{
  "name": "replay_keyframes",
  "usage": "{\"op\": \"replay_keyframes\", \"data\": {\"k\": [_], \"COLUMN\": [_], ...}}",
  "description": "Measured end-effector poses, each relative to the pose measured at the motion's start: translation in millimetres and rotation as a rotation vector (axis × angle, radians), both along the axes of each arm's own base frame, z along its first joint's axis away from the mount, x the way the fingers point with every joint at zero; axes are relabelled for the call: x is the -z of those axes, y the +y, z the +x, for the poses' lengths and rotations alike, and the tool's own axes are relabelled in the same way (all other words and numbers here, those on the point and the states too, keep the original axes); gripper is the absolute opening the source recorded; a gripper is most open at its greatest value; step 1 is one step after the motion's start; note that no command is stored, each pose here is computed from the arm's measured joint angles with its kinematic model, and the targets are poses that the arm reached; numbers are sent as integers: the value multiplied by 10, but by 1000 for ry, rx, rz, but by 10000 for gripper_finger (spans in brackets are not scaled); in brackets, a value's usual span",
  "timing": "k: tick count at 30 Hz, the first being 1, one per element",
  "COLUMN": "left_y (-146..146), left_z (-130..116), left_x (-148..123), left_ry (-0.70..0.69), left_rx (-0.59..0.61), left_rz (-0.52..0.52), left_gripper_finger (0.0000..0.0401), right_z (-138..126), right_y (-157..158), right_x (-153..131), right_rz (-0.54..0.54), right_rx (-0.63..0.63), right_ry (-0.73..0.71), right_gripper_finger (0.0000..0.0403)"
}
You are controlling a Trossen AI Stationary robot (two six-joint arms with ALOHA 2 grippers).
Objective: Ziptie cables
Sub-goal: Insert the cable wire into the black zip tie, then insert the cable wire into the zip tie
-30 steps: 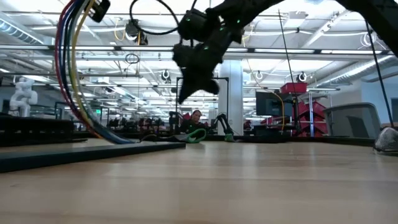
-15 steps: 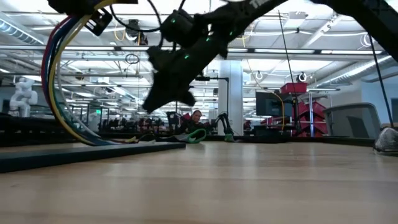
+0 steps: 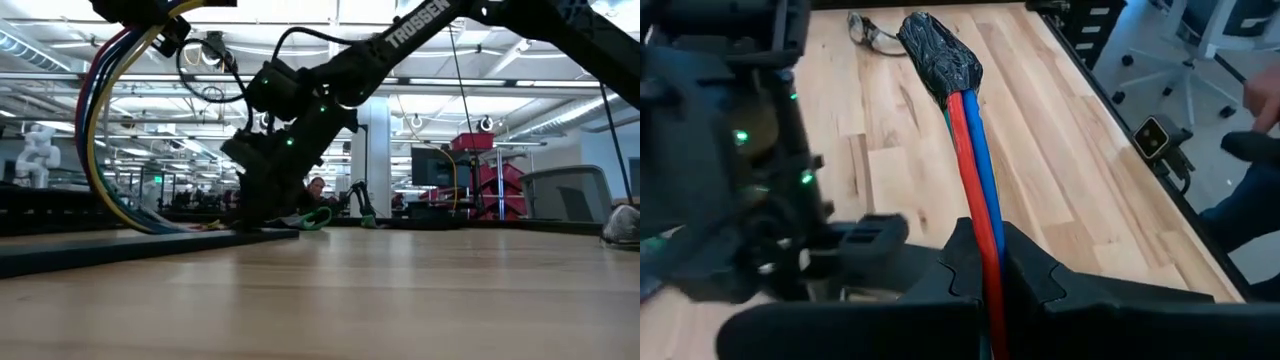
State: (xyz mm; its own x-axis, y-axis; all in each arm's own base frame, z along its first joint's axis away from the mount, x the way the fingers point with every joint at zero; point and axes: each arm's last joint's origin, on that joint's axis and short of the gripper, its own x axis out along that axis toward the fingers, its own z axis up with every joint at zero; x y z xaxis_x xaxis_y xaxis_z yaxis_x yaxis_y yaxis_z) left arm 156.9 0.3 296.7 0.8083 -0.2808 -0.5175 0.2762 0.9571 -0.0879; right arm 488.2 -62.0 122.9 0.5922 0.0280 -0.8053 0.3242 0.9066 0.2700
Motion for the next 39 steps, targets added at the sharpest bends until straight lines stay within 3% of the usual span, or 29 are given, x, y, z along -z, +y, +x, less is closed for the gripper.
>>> {"op": "replay_keyframes", "data": {"k": [7, 13, 15, 18, 20, 25, 31, 39], "left_y": [0, -1, -1, -2, 1, 4, 4, 3], "left_z": [-6, -24, -55, -92, -93, -86, -59, -48], "left_x": [4, 13, 14, 15, 16, 8, 25, 11], "left_ry": [6, 20, 29, 38, 39, 21, 29, 10], "left_rx": [-1, -2, -6, -10, -18, -11, 4, 9], "left_rz": [1, 2, 4, 7, 13, 42, 54, 50], "left_gripper_finger": [14, 14, 14, 14, 14, 14, 14, 14], "right_z": [-235, -525, -539, -387, -312, -250, -71, 57], "right_y": [92, -200, -307, -411, -404, -223, 141, 275], "right_x": [-121, -231, -332, -691, -833, -626, -494, -277], "right_rz": [-122, -251, -225, -100, -31, 23, 19, -52], "right_rx": [-116, -37, 38, 100, 107, 51, -84, -72], "right_ry": [227, 465, 412, 91, -43, -4, -80, -120], "right_gripper_finger": [95, 94, 93, 93, 93, 93, 95, 96]}}
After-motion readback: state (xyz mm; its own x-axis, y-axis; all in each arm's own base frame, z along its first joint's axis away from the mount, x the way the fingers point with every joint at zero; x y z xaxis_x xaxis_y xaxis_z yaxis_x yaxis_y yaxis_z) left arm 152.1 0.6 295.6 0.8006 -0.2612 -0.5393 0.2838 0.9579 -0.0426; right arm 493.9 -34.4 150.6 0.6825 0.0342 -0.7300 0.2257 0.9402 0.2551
